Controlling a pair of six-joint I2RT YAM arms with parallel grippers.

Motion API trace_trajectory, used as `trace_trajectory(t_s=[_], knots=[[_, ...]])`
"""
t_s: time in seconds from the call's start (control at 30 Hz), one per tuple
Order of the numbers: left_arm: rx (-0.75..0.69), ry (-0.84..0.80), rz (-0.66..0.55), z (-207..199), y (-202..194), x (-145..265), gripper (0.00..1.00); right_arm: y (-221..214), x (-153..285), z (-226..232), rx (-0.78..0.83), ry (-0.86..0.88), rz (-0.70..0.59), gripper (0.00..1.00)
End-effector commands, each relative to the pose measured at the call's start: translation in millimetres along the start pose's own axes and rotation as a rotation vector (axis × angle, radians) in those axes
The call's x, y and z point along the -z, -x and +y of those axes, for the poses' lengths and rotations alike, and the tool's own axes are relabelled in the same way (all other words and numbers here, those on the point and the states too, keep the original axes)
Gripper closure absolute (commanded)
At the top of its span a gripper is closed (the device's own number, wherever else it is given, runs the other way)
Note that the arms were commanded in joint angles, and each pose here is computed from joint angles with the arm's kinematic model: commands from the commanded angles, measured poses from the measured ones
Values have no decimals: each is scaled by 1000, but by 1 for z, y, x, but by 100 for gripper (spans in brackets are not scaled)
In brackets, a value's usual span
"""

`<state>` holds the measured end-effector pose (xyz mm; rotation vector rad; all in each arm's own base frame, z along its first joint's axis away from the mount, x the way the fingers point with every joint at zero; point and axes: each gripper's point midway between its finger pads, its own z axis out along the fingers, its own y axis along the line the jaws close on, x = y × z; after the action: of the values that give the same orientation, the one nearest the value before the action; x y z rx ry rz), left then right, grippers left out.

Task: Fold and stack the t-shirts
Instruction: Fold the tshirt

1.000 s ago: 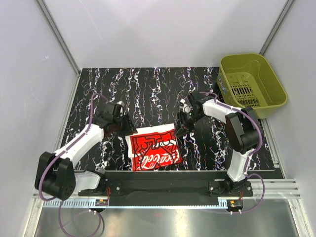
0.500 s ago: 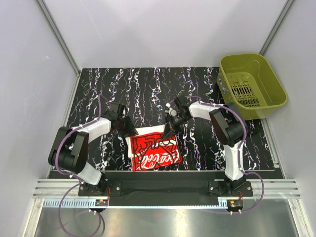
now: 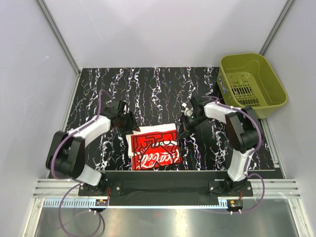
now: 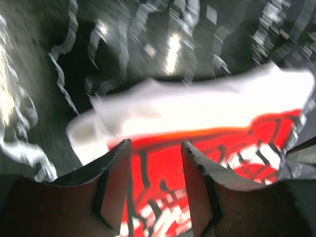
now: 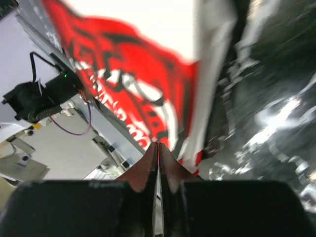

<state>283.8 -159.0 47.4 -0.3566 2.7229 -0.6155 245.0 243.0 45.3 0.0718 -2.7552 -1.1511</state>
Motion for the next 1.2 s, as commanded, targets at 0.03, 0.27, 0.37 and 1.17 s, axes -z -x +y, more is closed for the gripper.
trace_trajectory(t_s=[0.03,0.27,0.37,1.17], knots=[[-74,-70,-41,-33,-23,44,52,-30,15,46,136,-2,11,91],[26,-212,66,-36,-106,30,71,-64,-22,59,120,94,117,90],[72,-188,101,-17,-128,19,74,-71,-29,44,94,74,132,91],[33,-276,118,-38,-157,55,62,-95,-13,15,-7,-50,19,91]])
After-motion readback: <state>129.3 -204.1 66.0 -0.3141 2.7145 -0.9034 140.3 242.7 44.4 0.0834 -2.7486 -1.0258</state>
